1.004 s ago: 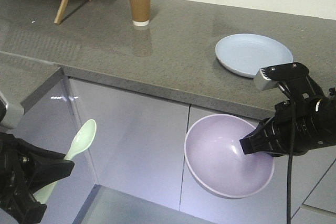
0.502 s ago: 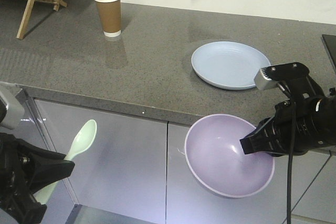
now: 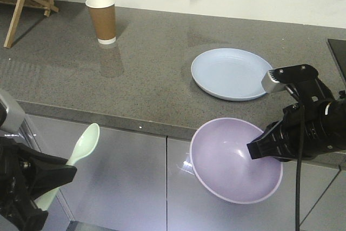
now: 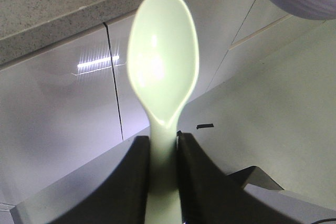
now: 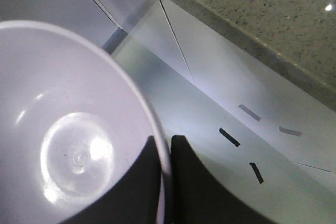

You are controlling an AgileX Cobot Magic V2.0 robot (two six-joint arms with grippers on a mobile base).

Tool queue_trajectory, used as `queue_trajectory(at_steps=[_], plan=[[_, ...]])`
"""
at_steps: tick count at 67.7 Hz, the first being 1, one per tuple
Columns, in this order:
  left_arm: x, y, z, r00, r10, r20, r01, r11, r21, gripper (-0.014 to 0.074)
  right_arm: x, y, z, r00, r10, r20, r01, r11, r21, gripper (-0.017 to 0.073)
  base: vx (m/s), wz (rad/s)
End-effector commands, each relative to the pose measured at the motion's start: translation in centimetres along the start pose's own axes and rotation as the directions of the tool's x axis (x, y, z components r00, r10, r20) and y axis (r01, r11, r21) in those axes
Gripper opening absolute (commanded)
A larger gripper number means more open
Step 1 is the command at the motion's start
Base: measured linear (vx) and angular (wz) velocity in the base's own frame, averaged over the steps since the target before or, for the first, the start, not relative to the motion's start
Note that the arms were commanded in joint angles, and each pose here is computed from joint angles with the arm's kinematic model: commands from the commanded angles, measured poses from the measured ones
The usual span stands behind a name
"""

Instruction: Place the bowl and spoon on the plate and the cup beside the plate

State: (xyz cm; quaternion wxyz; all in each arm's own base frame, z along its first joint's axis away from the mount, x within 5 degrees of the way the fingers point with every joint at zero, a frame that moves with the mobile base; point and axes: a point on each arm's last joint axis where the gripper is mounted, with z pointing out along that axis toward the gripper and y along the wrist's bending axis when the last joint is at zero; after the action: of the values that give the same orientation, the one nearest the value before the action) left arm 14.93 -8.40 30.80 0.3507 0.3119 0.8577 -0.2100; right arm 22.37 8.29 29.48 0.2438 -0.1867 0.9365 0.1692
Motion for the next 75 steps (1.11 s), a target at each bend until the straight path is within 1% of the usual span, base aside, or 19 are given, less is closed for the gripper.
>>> queue_trajectory(at_steps=[1,75], plan=[[-1.15,-0.26,-0.69,0.997,-0.011,0.082,0.012,1.000,-0.002,0.0020,-0.90,0.38,-1.34,0.996,0.000,0.091,0.000,1.000,-0.001,-0.0003,0.06,-0.05],[-1.15,-0.26,-0.69,0.997,-0.011,0.082,0.012,1.000,-0.002,0.0020,-0.90,0.38,-1.34,0.996,0.000,0.091,0.000,1.000,-0.001,-0.0003,0.06,-0.03]])
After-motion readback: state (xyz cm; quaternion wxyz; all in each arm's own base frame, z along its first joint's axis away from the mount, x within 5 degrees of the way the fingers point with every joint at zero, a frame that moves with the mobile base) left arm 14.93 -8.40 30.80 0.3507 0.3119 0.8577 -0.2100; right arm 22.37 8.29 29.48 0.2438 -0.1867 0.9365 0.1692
